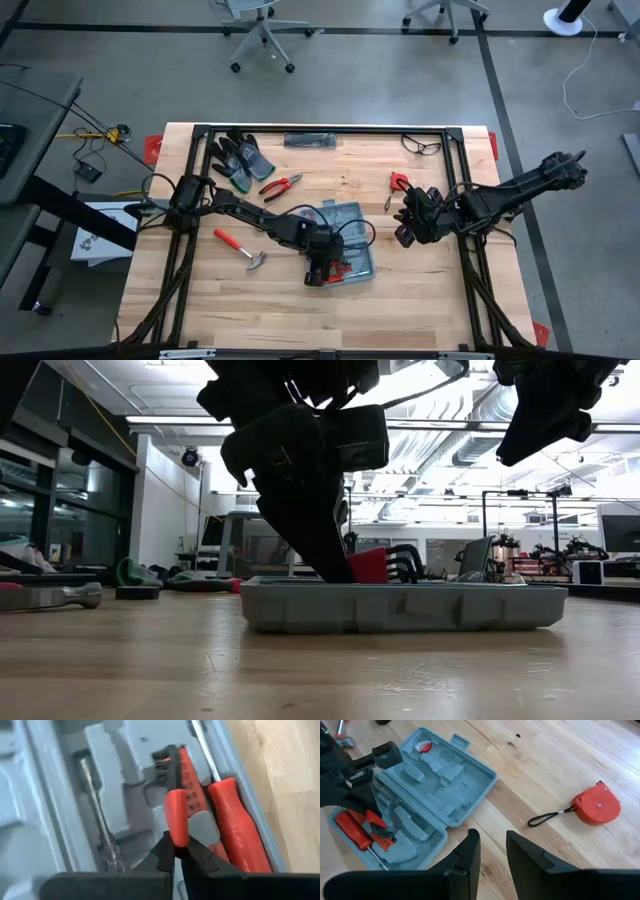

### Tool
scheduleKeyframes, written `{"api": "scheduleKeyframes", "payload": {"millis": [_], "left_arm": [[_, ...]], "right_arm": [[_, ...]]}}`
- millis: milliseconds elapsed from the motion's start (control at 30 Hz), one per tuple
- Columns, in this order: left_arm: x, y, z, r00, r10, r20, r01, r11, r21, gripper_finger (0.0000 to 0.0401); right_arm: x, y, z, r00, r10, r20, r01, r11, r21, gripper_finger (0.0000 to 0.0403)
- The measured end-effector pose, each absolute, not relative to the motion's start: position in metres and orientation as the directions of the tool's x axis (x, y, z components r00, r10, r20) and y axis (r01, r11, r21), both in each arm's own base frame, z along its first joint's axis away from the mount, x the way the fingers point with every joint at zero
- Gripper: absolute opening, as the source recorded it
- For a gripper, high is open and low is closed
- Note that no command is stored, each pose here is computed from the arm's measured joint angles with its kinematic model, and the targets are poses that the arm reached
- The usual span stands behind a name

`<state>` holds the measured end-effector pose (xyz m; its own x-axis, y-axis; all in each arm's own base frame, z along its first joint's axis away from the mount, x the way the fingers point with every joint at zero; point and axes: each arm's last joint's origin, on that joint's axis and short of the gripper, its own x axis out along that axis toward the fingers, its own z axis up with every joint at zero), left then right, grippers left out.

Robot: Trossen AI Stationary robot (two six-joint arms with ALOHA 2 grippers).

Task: Prefit tool cases
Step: Remove the hex key set from the gray prefit tool case

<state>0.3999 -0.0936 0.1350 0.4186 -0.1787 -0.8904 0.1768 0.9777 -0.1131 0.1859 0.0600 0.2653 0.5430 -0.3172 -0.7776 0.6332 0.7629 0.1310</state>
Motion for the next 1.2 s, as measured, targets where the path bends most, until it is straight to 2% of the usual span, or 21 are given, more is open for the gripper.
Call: {"api": "scheduleKeyframes", "payload": {"millis": [233, 367, 533, 667, 800, 900, 1033, 1200], "left_arm": [[0.396, -0.082, 0.155, 0.444, -0.173, -0.879, 0.130, 0.983, -0.128, 0.0003], [0.393, -0.064, 0.189, 0.528, -0.161, -0.834, 0.088, 0.987, -0.135, 0.0002], [0.388, -0.032, 0.226, 0.621, -0.142, -0.771, 0.029, 0.987, -0.158, 0.0001], [0.386, 0.010, 0.240, 0.662, -0.197, -0.723, 0.000, 0.965, -0.263, 0.0001], [0.386, 0.059, 0.229, 0.669, -0.206, -0.714, -0.070, 0.939, -0.336, 0.0001], [0.388, 0.101, 0.223, 0.726, -0.255, -0.639, -0.072, 0.895, -0.439, 0.0001], [0.387, 0.157, 0.198, 0.783, -0.316, -0.536, -0.102, 0.784, -0.612, 0.0000], [0.384, 0.214, 0.163, 0.789, -0.377, -0.485, -0.172, 0.622, -0.764, 0.0000]], "right_arm": [[0.186, 0.060, 0.265, 0.543, -0.317, -0.778, 0.641, 0.755, 0.140, 0.0087], [0.186, 0.060, 0.265, 0.543, -0.317, -0.778, 0.646, 0.750, 0.145, 0.0087], [0.186, 0.060, 0.265, 0.544, -0.322, -0.775, 0.646, 0.750, 0.142, 0.0087], [0.186, 0.059, 0.266, 0.547, -0.344, -0.764, 0.654, 0.745, 0.132, 0.0087], [0.186, 0.059, 0.266, 0.552, -0.368, -0.749, 0.677, 0.722, 0.144, 0.0087], [0.186, 0.058, 0.267, 0.554, -0.391, -0.735, 0.704, 0.691, 0.163, 0.0087], [0.187, 0.056, 0.268, 0.557, -0.441, -0.704, 0.744, 0.642, 0.186, 0.0087], [0.192, 0.049, 0.265, 0.530, -0.503, -0.682, 0.806, 0.550, 0.221, 0.0087]]}}
